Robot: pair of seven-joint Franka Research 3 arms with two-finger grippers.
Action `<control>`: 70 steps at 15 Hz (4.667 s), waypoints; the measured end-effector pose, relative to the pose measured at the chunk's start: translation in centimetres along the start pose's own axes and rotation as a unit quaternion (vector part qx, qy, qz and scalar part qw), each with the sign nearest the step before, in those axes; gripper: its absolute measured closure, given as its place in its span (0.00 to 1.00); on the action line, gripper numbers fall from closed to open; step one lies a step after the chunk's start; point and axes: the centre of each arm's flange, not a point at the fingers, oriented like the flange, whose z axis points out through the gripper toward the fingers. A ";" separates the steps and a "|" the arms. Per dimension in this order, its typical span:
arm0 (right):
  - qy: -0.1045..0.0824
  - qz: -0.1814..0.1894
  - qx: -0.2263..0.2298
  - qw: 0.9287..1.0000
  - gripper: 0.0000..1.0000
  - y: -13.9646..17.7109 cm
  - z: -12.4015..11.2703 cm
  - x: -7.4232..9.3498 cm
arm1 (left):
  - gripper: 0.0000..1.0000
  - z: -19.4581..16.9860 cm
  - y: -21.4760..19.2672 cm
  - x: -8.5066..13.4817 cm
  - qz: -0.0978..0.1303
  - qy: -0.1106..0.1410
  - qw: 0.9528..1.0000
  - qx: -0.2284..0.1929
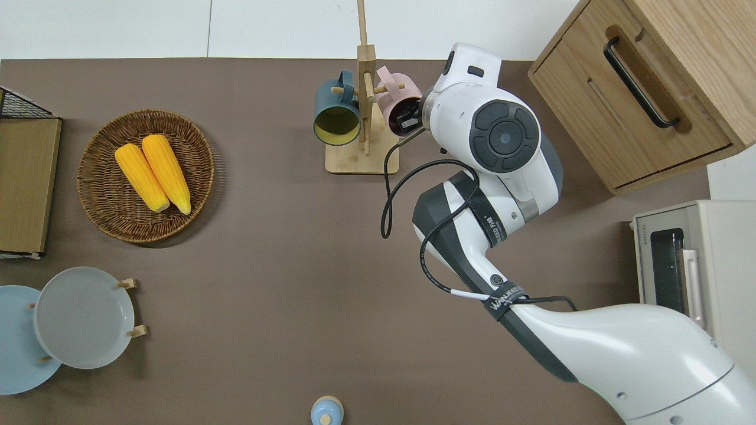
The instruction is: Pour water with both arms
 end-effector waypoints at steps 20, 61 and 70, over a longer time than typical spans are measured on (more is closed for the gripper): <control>-0.061 -0.043 -0.029 0.997 0.92 9.1 -4.1 -1.1 | 0.37 0.1 0.4 0.7 0.012 0.014 1.000 0.009; -0.379 0.386 0.096 0.835 0.92 -22.4 -0.5 -7.1 | 0.37 -11.8 26.6 3.6 -0.077 -0.131 0.987 0.048; -0.372 0.448 0.117 0.805 0.92 -26.3 3.4 -7.4 | 0.37 -11.6 35.4 1.2 -0.084 -0.146 0.985 0.036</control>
